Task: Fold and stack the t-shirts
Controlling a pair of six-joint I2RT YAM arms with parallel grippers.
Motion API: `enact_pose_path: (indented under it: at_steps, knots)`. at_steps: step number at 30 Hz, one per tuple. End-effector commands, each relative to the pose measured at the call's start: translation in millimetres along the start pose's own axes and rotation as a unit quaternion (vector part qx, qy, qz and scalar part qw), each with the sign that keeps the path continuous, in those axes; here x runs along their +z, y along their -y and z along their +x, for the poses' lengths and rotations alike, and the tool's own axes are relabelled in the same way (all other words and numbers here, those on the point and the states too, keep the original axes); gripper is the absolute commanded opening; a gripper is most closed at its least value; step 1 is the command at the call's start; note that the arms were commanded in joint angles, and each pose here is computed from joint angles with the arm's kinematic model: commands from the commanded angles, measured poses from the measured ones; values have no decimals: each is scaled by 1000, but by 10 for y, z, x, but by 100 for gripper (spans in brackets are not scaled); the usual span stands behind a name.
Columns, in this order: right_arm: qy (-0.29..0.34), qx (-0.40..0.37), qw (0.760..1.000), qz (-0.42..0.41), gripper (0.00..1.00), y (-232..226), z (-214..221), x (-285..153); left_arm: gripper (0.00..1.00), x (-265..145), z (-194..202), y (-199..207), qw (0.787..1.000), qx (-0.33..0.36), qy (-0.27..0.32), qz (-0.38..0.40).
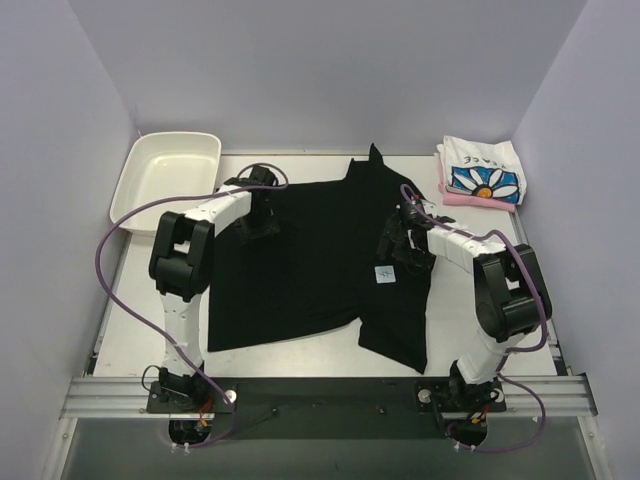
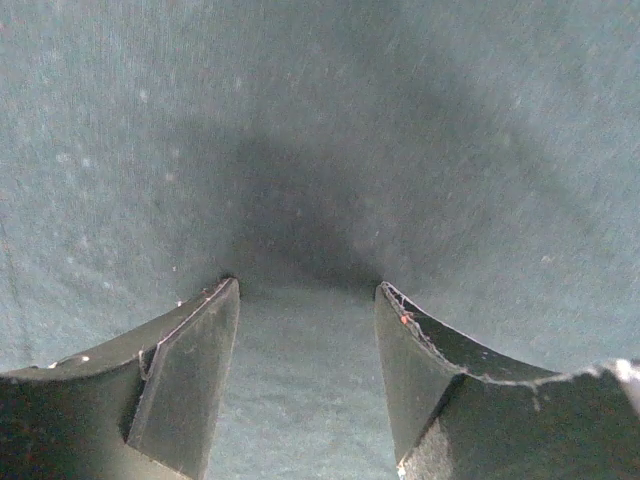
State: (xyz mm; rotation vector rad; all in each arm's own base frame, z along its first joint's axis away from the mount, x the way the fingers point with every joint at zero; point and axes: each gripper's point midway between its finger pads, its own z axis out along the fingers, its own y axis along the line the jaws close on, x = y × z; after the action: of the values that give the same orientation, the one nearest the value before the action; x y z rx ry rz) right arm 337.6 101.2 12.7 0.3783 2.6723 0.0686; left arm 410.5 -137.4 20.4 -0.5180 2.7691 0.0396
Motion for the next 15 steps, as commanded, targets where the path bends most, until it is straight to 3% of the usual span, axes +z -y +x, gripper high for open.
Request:
enact_pose_path:
  at_steps: [1,15]
  knots:
    - [-61,26,996,58,100,407,355,20,66,125,-214,29,1000,5,12,-15]
    - [-63,67,994,56,100,507,277,-26,66,461,-817,190,999,2,26,-26]
